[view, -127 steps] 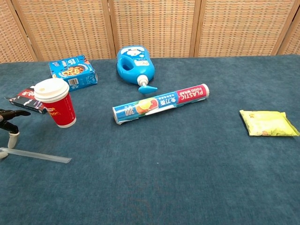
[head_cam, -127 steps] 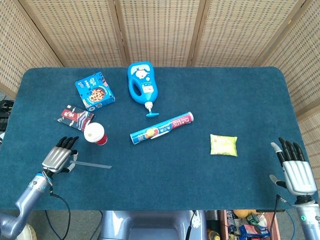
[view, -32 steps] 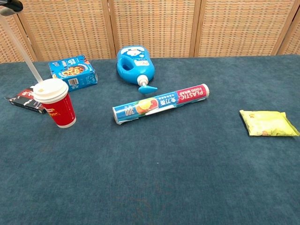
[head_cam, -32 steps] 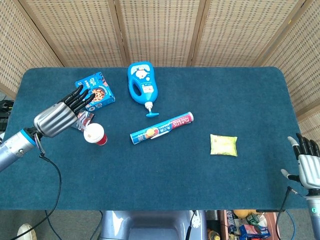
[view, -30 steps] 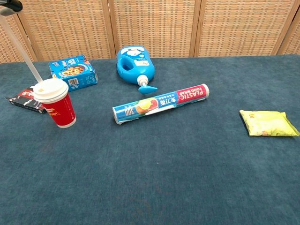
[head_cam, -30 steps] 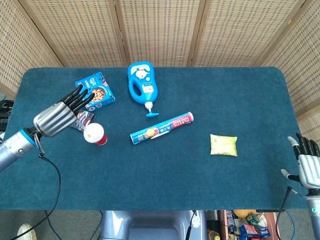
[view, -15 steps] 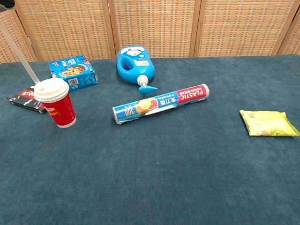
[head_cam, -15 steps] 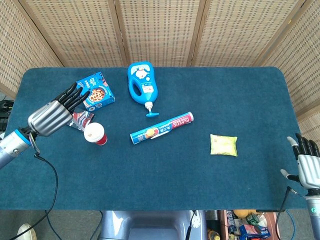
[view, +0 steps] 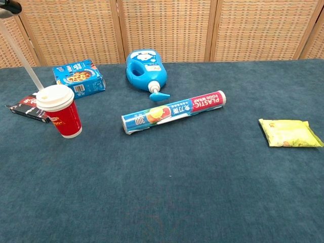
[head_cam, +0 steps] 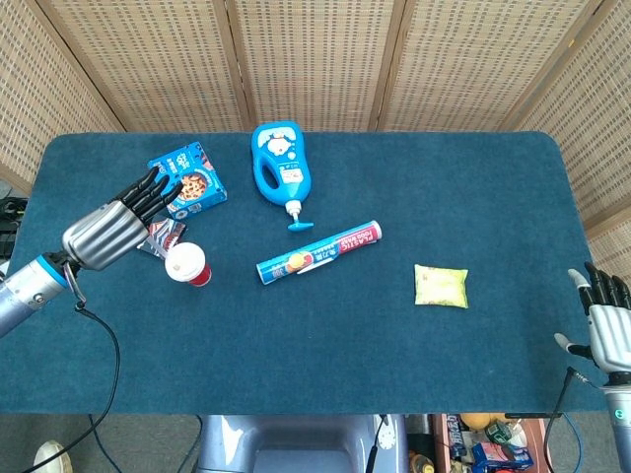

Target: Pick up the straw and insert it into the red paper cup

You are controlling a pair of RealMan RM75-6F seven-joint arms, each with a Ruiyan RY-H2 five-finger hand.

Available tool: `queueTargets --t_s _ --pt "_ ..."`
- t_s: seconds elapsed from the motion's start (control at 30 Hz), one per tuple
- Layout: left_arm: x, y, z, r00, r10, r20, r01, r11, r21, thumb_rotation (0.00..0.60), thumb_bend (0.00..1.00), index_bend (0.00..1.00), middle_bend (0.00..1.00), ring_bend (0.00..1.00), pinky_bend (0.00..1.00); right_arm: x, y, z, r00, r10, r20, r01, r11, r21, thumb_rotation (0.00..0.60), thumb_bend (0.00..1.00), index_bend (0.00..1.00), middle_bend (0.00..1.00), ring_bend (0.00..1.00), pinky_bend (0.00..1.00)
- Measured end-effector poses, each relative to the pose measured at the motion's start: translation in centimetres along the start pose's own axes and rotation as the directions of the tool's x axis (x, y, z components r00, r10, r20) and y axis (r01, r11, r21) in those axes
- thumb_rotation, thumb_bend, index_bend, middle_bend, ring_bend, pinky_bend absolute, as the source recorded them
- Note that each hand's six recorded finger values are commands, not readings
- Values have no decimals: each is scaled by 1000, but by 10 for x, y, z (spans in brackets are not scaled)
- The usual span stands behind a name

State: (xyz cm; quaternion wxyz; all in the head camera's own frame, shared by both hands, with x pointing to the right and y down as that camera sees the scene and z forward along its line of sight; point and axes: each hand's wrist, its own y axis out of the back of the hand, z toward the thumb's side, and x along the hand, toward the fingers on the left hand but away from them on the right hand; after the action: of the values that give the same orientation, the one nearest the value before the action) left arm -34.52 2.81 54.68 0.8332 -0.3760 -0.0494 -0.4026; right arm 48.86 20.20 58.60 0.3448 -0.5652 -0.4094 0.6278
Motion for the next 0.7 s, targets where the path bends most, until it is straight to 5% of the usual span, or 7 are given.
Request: queueTargets --t_s 0.7 --pt "2 4 3 1000 8 14 -9 1000 21 600 366 637 0 0 0 0 0 0 1000 -1 1 1 1000 0 600 0 0 0 0 0"
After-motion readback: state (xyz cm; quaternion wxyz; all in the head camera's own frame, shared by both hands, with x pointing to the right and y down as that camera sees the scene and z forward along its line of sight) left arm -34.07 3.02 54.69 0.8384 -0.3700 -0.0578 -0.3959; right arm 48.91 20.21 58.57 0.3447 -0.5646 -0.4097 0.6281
